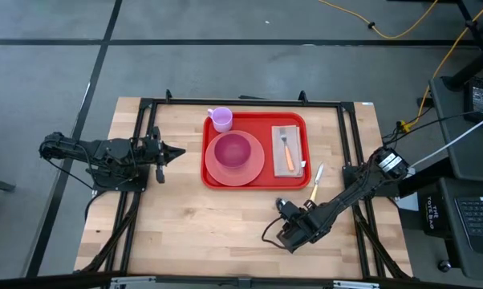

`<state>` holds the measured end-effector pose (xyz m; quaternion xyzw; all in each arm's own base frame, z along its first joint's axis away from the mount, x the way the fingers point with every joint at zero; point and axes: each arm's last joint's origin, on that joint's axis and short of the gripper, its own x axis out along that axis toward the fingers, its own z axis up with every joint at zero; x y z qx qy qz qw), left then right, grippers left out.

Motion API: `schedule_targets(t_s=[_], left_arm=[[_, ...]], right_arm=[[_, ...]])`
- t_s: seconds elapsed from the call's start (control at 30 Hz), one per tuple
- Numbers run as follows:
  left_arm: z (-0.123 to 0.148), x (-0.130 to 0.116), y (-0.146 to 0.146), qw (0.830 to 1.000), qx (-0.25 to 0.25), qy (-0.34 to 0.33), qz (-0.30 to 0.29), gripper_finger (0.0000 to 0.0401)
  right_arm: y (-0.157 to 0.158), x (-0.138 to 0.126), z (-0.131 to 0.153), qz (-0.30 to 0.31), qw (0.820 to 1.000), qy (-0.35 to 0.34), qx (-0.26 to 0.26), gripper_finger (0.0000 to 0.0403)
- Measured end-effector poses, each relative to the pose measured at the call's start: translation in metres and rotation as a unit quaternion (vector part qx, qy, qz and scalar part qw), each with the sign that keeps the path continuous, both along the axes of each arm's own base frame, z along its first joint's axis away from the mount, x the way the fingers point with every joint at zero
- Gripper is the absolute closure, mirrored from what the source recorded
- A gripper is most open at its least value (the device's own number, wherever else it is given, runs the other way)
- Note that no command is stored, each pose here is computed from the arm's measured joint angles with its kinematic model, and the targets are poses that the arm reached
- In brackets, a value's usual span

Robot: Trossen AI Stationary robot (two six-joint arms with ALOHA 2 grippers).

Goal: Set up tray
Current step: Put the blue spoon on the brown table napkin to the left of the orange fork

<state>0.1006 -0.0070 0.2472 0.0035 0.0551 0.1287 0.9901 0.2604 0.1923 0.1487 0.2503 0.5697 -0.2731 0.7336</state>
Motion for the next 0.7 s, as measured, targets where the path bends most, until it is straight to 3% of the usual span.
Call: schedule_targets(t_s=[0.7], left_arm=[[-0.002,0.0,0.0,1.0,-0.002,0.011,0.001,0.0393]], right_arm=[[0.002,0.004,-0.018,-0.001,1.0,0.031,0.006,0.0236]])
